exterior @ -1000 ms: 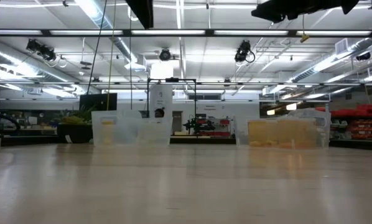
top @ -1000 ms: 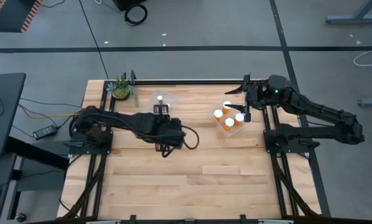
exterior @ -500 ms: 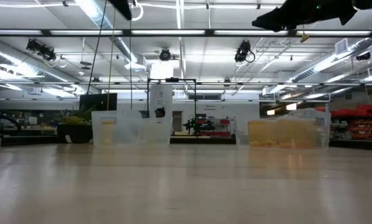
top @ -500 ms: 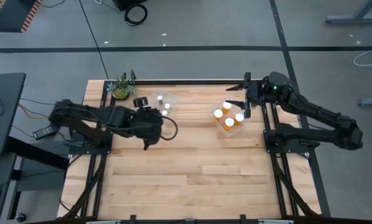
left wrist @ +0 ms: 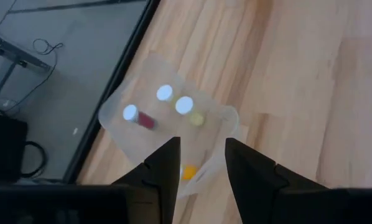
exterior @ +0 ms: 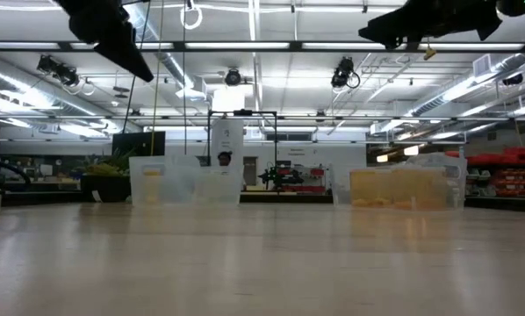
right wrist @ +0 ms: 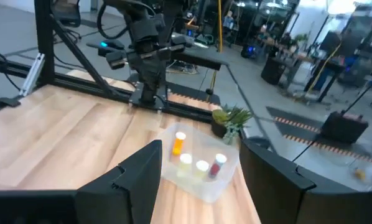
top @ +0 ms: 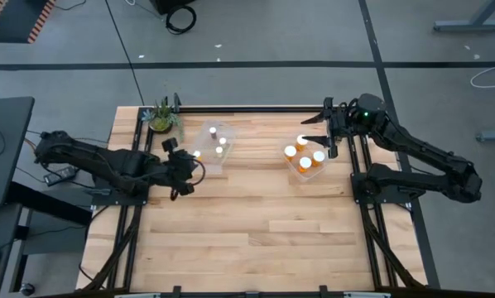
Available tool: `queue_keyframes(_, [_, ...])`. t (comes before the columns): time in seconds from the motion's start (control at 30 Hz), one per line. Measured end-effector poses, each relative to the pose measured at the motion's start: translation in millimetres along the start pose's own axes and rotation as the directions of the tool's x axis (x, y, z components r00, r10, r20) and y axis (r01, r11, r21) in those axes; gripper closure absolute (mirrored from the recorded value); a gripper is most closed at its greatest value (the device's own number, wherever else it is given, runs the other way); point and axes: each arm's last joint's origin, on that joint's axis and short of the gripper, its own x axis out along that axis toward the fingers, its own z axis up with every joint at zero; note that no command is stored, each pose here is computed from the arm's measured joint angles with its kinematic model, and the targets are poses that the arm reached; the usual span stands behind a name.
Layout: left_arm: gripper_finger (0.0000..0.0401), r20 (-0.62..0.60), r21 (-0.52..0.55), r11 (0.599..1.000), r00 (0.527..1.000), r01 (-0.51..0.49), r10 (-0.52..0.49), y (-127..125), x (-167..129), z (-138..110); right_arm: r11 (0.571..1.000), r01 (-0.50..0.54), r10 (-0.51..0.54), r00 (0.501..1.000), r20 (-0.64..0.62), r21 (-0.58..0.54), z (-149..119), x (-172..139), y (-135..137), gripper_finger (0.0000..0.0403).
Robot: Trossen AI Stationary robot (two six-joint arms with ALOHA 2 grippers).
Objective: Pick and place medicine bottles into bin by pill shape (circle, oval)
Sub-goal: Return to Home Position
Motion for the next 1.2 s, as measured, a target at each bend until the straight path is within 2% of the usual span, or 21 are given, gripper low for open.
queue_keyframes(0.2, [0.0274, 0.14, -0.063, 0.995, 0.988, 0.077, -0.067, -8, 2, -28, 0.994, -0.023, 0.03, 0.998, -0.061, 0.109, -29, 5, 8, 0.018])
queue_keyframes(0.4, [0.0283, 0.23, -0.047, 0.985, 0.961, 0.167, -0.152, -20, -1, -54, 0.97, -0.019, 0.031, 0.999, -0.043, 0.241, -70, 8, 22, 0.018])
queue_keyframes(0.53, [0.0291, 0.315, -0.04, 0.972, 0.926, 0.233, -0.209, -25, -9, -66, 0.944, -0.017, 0.021, 1.0, -0.008, 0.329, -95, 6, 34, 0.018])
queue_keyframes(0.7, [0.0301, 0.453, -0.007, 0.968, 0.864, 0.251, -0.221, -35, -7, -86, 0.911, -0.016, 0.002, 0.999, 0.036, 0.411, -117, 3, 50, 0.018])
queue_keyframes(0.83, [0.0314, 0.525, -0.004, 0.968, 0.825, 0.251, -0.211, -37, 2, -100, 0.905, -0.002, -0.034, 0.996, 0.077, 0.426, -122, -1, 58, 0.018])
queue_keyframes(0.97, [0.0342, 0.552, -0.003, 0.975, 0.814, 0.22, -0.182, -32, 6, -105, 0.903, 0.01, -0.057, 0.994, 0.098, 0.429, -116, -4, 58, 0.018])
queue_keyframes(1.1, [0.0384, 0.59, -0.013, 0.978, 0.791, 0.209, -0.161, -22, 2, -102, 0.928, -0.024, -0.043, 0.985, 0.17, 0.371, -103, -9, 57, 0.018])
queue_keyframes(1.2, [0.0394, 0.629, -0.011, 0.974, 0.759, 0.224, -0.167, -12, -2, -100, 0.941, -0.026, -0.044, 0.979, 0.197, 0.337, -99, -13, 59, 0.018])
